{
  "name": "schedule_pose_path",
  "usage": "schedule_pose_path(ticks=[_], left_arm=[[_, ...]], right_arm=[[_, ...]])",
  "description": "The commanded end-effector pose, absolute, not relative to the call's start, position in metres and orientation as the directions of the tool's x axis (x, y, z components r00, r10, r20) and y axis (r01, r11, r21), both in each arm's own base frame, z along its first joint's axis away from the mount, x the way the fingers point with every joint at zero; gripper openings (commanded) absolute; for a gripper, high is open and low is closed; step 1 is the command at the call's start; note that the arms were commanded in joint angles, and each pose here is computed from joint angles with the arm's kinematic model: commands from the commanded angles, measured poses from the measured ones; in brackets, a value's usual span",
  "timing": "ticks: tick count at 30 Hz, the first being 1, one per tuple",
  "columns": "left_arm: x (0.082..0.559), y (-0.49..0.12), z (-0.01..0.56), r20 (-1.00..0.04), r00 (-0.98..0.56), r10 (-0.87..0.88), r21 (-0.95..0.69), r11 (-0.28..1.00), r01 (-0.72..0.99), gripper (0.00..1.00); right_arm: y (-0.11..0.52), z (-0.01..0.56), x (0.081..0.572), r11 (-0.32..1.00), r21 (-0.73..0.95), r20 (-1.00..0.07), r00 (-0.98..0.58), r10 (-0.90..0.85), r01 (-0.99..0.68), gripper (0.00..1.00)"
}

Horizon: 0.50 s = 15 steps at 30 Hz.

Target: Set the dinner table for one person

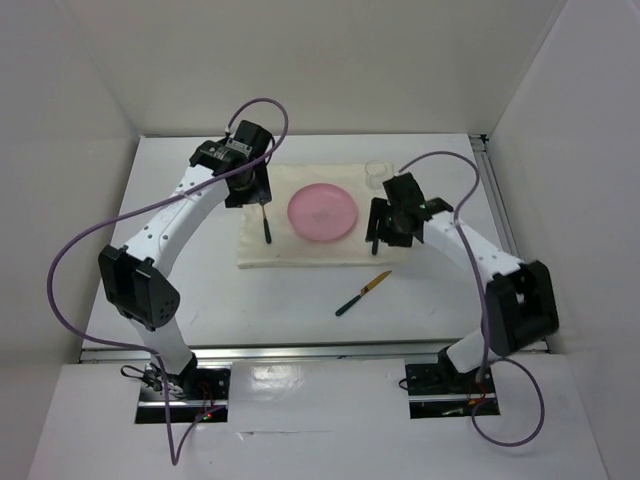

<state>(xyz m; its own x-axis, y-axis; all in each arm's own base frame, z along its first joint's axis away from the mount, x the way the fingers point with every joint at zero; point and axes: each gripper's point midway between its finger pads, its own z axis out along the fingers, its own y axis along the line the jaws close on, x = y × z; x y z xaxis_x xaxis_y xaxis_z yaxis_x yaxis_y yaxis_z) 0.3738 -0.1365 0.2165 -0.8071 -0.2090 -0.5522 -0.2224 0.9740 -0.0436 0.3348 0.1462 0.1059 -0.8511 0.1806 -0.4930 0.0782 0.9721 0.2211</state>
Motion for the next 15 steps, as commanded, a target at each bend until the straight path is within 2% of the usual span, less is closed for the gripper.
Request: schedule_pose_path(ticks=[1,3,4,7,11,15], left_arm=[[0.366,-0.126,0.248,-0.612,-0.754,-0.24,-0.073,0.966,-0.248,0.64],[0.364,-0.125,0.248,-0.612,-0.754,-0.24,-0.073,0.966,-0.248,0.64],[0.364,-0.125,0.248,-0.612,-0.754,-0.24,-0.073,0.966,-0.248,0.64],[0.36,-0.123,0.245,-0.606,-0.759,-0.237,-0.067,0.966,-0.248,0.64],[0.353,-0.12,0.242,-0.599,-0.766,-0.234,-0.06,0.967,-0.249,0.64],[0.351,-0.119,0.239,-0.602,-0.763,-0.235,-0.062,0.967,-0.249,0.64]], right_arm=[[0.175,0.091,0.272,0.901,0.39,-0.314,-0.893,0.322,0.188,0.71],[0.186,0.076,0.246,0.892,0.394,-0.261,-0.904,0.338,0.22,0.72],[0.19,0.071,0.24,0.88,0.398,-0.23,-0.901,0.368,0.258,0.77],[0.209,0.063,0.23,0.876,0.407,-0.201,-0.91,0.363,0.26,0.83],[0.23,0.048,0.226,0.89,0.366,-0.18,-0.918,0.353,0.271,0.83],[0.237,0.026,0.224,0.899,0.308,-0.161,-0.915,0.371,0.31,0.72]])
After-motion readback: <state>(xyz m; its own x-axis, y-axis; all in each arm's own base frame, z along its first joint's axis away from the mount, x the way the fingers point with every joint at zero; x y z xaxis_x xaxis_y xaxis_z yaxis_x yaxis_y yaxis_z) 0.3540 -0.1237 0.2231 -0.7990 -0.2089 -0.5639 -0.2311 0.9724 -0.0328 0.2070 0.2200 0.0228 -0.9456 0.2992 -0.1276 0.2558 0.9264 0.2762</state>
